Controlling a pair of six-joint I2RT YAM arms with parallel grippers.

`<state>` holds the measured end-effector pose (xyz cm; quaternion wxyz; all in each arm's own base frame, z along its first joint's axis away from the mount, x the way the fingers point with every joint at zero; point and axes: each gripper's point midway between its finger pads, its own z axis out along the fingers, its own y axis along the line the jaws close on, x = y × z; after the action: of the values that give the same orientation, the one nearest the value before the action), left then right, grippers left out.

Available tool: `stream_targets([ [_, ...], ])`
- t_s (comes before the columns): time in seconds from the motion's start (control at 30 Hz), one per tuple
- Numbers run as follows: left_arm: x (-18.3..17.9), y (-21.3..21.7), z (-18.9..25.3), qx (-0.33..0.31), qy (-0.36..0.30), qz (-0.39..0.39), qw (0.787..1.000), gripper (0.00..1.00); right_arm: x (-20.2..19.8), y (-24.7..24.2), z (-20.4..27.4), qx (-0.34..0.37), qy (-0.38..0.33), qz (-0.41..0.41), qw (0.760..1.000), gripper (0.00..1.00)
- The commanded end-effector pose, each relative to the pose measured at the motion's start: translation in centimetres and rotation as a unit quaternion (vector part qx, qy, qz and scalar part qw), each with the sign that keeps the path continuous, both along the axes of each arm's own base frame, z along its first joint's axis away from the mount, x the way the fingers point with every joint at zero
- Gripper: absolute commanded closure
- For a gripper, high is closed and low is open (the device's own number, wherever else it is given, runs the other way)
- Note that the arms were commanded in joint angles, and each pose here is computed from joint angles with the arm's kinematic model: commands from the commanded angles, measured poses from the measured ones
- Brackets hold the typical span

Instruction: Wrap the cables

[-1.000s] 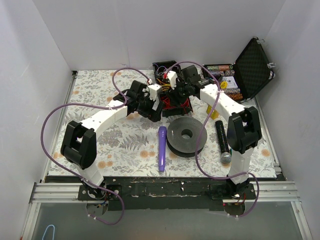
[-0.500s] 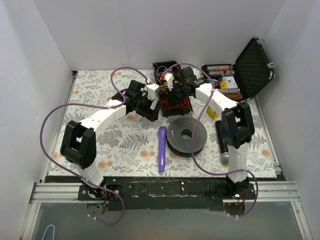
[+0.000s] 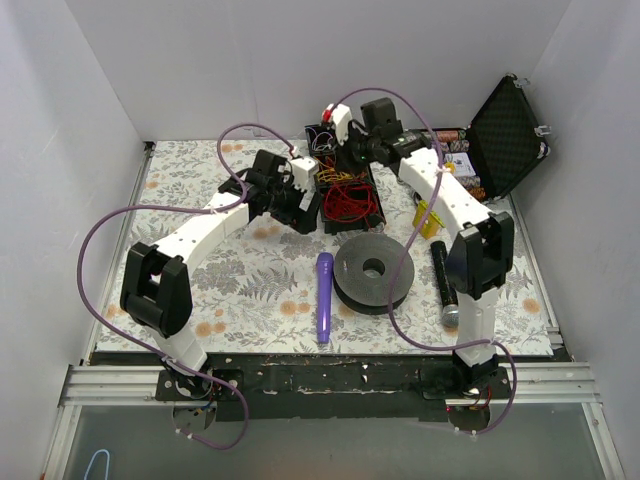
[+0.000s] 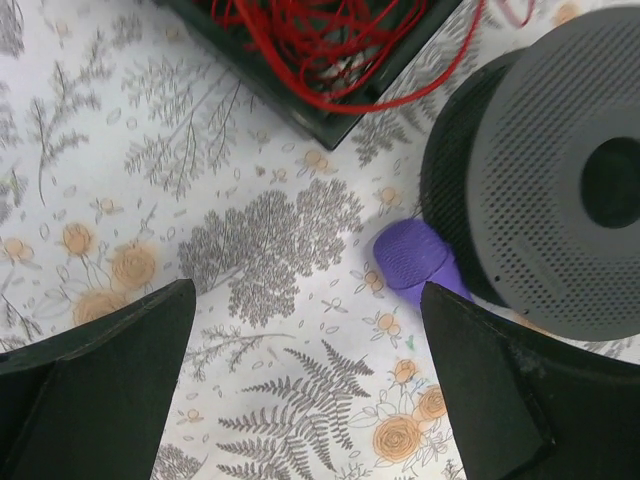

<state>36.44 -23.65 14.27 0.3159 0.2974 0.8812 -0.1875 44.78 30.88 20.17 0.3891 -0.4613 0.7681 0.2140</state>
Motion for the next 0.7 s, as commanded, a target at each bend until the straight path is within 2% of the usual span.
stream_targets([
  [0.0,0.8,-1.5,7.3,-0.056,-0.069,-0.042,0.995,0.03,0.0,-2.0,16.4,0.071,-0.177,-0.040,0.981,0.99],
  [0.13,1.7,-2.2,12.0,-0.080,-0.126,-0.054,0.987,0.03,-2.4,-3.3,26.5,0.144,-0.303,-0.042,0.941,0.99],
  [0.3,2.0,-3.3,18.6,-0.121,-0.200,-0.084,0.969,0.04,-7.7,-6.2,38.9,0.247,-0.464,-0.049,0.849,0.99],
  [0.47,0.9,-4.3,23.1,-0.169,-0.228,-0.110,0.952,0.02,-13.9,-7.4,46.2,0.321,-0.547,0.002,0.773,0.99],
  [0.57,0.2,-4.9,25.0,-0.197,-0.227,-0.119,0.946,0.02,-15.8,-7.4,47.8,0.349,-0.556,0.026,0.754,0.99],
  [0.67,-1.0,-5.6,27.0,-0.226,-0.226,-0.141,0.937,0.02,-16.5,-7.2,47.8,0.372,-0.545,0.037,0.751,0.99],
])
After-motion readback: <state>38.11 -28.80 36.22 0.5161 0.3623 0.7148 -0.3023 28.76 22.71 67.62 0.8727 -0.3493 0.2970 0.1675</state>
